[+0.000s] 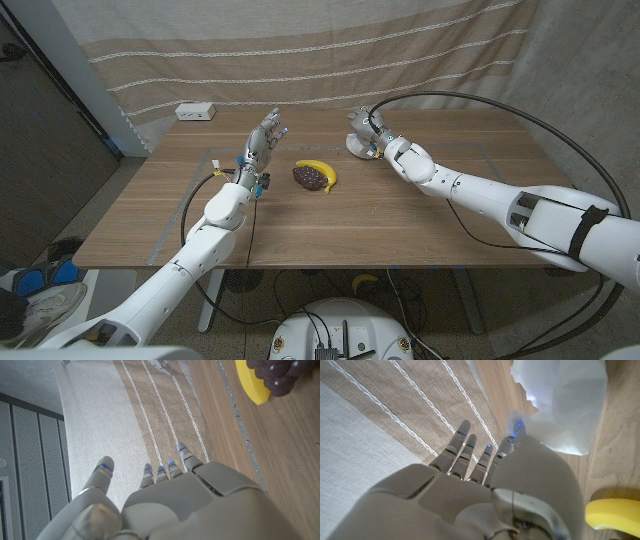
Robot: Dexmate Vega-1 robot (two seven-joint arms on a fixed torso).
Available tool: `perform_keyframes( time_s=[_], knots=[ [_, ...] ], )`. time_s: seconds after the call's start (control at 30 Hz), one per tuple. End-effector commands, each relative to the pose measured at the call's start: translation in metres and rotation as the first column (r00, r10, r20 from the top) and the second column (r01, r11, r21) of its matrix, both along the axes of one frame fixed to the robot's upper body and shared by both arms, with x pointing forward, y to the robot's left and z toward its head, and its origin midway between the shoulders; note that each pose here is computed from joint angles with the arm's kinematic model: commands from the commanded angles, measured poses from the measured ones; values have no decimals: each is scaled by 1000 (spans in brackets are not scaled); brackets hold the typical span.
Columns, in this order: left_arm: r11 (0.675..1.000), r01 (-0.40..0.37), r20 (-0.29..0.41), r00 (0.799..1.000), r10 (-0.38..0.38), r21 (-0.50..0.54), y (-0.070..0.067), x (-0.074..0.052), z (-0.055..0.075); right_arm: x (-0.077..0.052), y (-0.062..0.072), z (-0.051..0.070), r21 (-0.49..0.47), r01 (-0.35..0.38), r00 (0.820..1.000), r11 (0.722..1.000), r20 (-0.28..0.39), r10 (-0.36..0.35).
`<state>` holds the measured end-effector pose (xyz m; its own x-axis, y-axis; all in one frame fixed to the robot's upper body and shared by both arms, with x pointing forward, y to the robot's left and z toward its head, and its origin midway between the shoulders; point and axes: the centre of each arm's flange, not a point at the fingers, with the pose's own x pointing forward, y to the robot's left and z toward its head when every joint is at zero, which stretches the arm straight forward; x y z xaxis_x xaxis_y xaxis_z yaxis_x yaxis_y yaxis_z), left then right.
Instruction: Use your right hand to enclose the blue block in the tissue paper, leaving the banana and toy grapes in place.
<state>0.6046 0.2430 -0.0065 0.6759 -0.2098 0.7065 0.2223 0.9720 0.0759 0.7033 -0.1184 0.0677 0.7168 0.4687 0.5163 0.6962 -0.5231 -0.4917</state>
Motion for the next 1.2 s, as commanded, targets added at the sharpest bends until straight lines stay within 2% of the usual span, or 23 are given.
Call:
perform_keyframes(
  time_s=[0.03,0.37,0.6,0.87,1.2],
  knots=[
    [1000,8,0,1000,-8,14,-4,5,6,11,-7,4,9,19,1000,1000,19,-19],
    [1000,-3,-7,1000,3,18,-3,7,9,34,-29,3,13,45,998,999,46,-45],
    [1000,-9,-11,1000,9,20,-3,8,10,42,-41,-3,18,70,997,997,19,-71],
    [1000,-3,-11,1000,4,28,-7,11,13,44,-42,-7,22,89,996,996,5,-89],
    [999,5,-9,1000,-4,35,-11,14,15,43,-42,-2,61,99,995,993,25,-101]
  ],
)
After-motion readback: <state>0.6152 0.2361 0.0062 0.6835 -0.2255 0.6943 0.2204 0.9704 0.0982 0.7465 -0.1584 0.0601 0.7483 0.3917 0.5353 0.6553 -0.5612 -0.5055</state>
